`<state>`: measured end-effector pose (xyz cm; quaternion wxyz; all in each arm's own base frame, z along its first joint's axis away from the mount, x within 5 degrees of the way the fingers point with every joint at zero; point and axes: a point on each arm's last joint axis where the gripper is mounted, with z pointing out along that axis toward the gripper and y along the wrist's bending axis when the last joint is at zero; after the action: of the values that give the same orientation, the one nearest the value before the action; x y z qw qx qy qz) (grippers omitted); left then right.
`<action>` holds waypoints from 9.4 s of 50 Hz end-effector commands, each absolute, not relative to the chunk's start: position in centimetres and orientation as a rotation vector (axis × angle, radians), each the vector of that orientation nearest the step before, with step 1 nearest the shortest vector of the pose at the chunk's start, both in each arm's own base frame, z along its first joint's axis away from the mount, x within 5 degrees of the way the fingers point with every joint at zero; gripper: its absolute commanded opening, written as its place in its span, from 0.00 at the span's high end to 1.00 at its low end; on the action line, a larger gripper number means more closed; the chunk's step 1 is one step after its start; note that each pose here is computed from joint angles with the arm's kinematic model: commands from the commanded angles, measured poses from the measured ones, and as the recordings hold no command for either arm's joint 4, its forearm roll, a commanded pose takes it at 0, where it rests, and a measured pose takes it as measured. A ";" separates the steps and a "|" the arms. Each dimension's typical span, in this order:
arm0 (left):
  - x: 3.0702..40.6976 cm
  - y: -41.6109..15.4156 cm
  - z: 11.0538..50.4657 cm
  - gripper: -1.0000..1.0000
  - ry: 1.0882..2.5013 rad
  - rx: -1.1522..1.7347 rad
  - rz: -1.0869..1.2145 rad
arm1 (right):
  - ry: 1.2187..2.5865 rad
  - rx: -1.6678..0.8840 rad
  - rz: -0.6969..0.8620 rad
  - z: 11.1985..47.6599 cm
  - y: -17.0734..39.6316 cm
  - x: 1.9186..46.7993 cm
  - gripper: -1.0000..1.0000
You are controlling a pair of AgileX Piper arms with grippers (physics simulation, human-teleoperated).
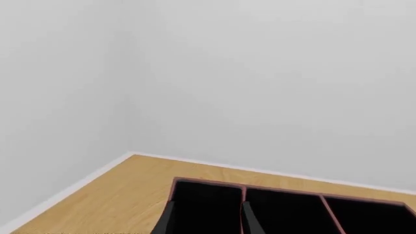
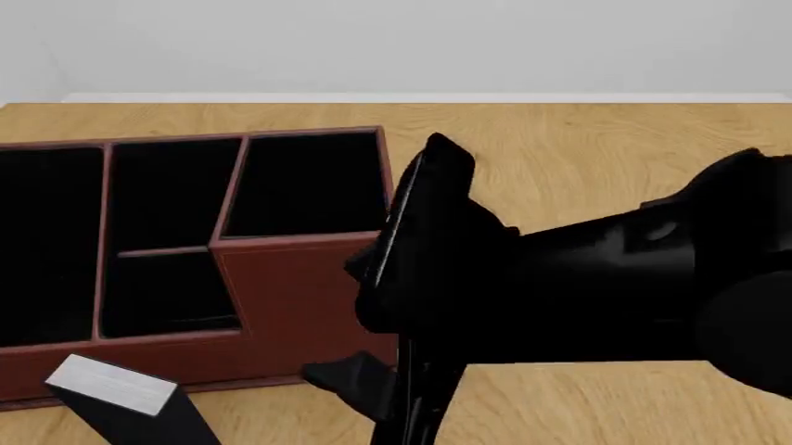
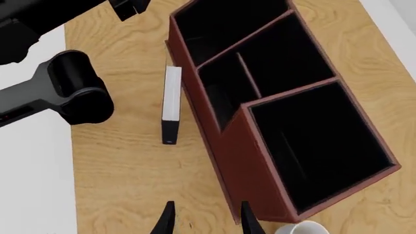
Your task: Pick up the book and place it in the right compartment of the caddy.
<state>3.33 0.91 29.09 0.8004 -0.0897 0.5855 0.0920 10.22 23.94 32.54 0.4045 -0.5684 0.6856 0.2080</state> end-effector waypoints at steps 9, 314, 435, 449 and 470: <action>3.5 1.1 28.6 0.00 1.240 -0.232 0.197 | 1.764 -1.531 0.550 31.9 30.8 10.3 0.00; 2.9 -0.6 29.1 0.00 1.450 0.153 -0.133 | 1.878 -0.997 0.403 41.6 2.8 2.5 1.00; 4.5 -1.7 24.1 0.00 1.530 0.327 -0.241 | 1.712 -1.235 0.400 51.7 17.6 12.4 1.00; 4.6 -1.7 23.7 0.00 1.530 0.322 -0.241 | 1.722 -1.235 0.450 50.3 21.7 14.1 1.00; 4.6 -1.7 23.6 0.00 1.539 0.315 -0.244 | 1.760 -1.139 0.450 49.5 22.9 16.6 1.00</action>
<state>4.58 -1.72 23.73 0.7018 0.1429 0.6892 -0.1098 15.67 22.53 49.38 0.4670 -0.4913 0.7136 0.1770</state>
